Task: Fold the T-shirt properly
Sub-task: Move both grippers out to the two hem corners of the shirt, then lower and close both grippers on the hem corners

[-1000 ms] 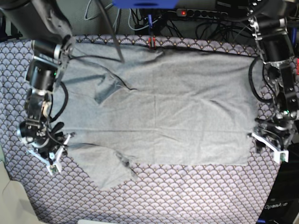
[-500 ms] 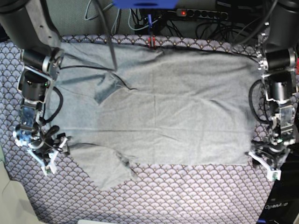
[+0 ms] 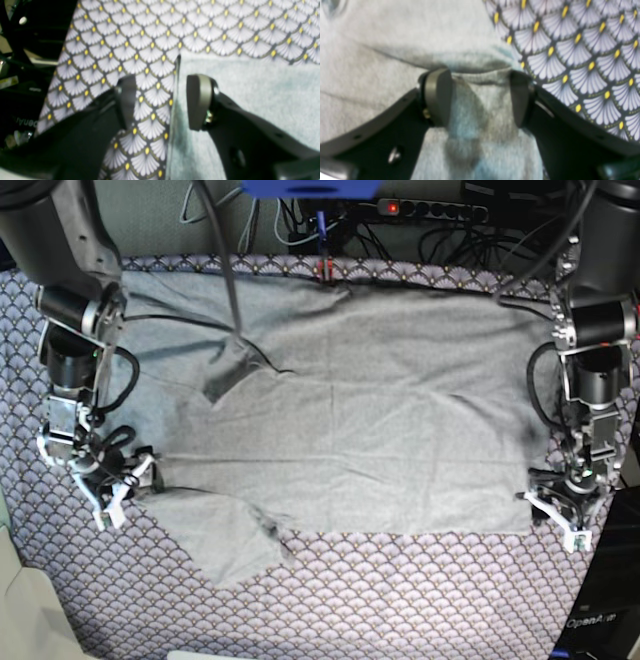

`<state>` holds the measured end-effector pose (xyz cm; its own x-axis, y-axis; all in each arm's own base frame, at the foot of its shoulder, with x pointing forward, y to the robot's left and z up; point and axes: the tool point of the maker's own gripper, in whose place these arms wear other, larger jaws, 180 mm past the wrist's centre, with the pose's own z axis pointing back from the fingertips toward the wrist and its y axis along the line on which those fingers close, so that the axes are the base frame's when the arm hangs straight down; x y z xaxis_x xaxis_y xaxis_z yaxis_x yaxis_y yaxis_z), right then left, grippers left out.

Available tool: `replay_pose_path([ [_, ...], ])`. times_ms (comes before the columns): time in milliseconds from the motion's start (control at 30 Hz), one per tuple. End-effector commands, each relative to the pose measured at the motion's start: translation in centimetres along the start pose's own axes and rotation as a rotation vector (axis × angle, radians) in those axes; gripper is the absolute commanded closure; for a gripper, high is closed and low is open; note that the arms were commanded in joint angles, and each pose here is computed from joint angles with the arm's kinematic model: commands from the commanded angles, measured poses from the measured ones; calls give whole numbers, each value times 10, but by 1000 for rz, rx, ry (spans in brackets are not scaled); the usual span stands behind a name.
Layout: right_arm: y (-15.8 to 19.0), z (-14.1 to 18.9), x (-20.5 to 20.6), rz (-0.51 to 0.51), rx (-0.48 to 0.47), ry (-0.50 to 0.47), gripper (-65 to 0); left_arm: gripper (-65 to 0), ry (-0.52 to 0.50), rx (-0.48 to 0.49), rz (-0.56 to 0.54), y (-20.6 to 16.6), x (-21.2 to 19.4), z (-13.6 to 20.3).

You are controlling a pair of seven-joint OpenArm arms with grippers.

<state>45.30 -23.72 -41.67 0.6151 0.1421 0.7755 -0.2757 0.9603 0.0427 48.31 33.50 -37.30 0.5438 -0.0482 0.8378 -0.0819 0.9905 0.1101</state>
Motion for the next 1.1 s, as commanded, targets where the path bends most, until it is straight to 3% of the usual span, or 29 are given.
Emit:
replay_pose_path([
  [0,-13,4,36,0,-22,-95,-381,-317,-76,22,7,12,32,2],
  [433,-29,11,31,-25,-38,-136,-383,-317,-57,20,5,11,21,2],
  [733,-16,6,9,-33,-15,-99,-365,-317,-47,21,6,11,13,3],
  [833,-11,4,8,-35,-7,-98,-285,-317,-47,21,4,11,13,3],
  [967,-11,4,9,-35,-6,-98,-94,-317,-47,21,0,11,15,3],
  [1067,-11,4,9,-35,-7,-100,0,-317,-52,24,1,12,17,3],
])
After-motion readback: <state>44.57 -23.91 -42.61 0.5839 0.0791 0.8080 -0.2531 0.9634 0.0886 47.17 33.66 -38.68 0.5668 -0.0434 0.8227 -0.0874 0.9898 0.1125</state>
